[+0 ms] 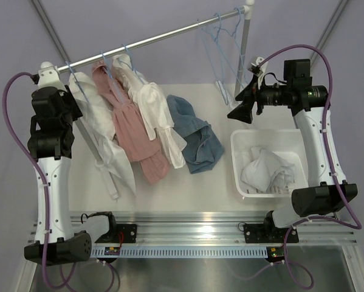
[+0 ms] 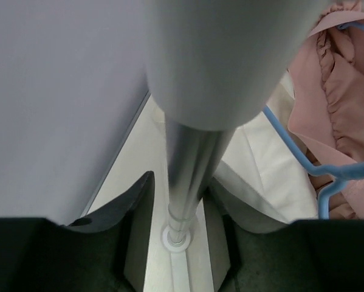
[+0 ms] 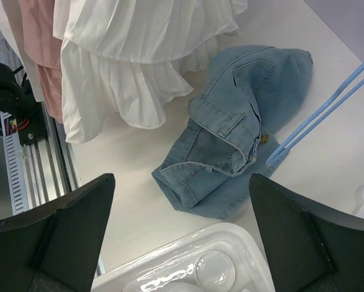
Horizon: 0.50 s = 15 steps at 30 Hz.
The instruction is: Remove the skirt from the hanger
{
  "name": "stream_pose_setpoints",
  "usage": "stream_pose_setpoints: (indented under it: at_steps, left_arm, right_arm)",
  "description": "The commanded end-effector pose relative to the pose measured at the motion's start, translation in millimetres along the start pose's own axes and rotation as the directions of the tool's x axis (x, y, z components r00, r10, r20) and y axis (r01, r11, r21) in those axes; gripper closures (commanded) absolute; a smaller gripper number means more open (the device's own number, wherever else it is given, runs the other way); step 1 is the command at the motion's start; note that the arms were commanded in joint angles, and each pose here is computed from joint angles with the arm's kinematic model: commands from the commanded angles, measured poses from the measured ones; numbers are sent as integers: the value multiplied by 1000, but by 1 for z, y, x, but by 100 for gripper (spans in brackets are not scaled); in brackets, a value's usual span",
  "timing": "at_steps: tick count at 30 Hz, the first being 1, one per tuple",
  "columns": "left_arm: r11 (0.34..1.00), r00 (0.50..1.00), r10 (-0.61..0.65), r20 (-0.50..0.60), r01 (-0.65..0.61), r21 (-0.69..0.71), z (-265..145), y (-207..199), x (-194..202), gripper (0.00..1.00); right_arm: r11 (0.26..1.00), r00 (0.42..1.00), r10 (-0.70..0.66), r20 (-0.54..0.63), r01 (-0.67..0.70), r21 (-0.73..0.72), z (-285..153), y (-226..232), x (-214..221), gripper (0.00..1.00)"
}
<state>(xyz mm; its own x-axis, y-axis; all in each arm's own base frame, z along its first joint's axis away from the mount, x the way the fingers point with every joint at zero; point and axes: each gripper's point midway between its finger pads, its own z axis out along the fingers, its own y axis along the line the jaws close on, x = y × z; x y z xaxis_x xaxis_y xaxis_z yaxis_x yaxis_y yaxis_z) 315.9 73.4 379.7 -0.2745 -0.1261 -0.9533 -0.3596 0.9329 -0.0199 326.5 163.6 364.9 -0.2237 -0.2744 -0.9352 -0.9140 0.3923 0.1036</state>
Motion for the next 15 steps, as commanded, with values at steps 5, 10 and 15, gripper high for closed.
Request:
stream_pose_setpoints:
  at_steps: [5, 10, 15]
  left_arm:
    - [999, 981, -26, 193, 21, 27, 26, -5, -51, 74]
    - [999, 971, -28, 238, 21, 35, 44, -12, -77, 75]
    - [998, 969, -52, 241, 46, 30, 63, -15, -90, 75]
  right_arm:
    - [999, 1000, -16, 25, 17, -34, -5, 14, -1, 1]
    - [999, 1000, -9, 20, 10, -33, -3, 12, 2, 1]
    - [999, 1000, 9, 6, -9, -39, 4, 5, 11, 1]
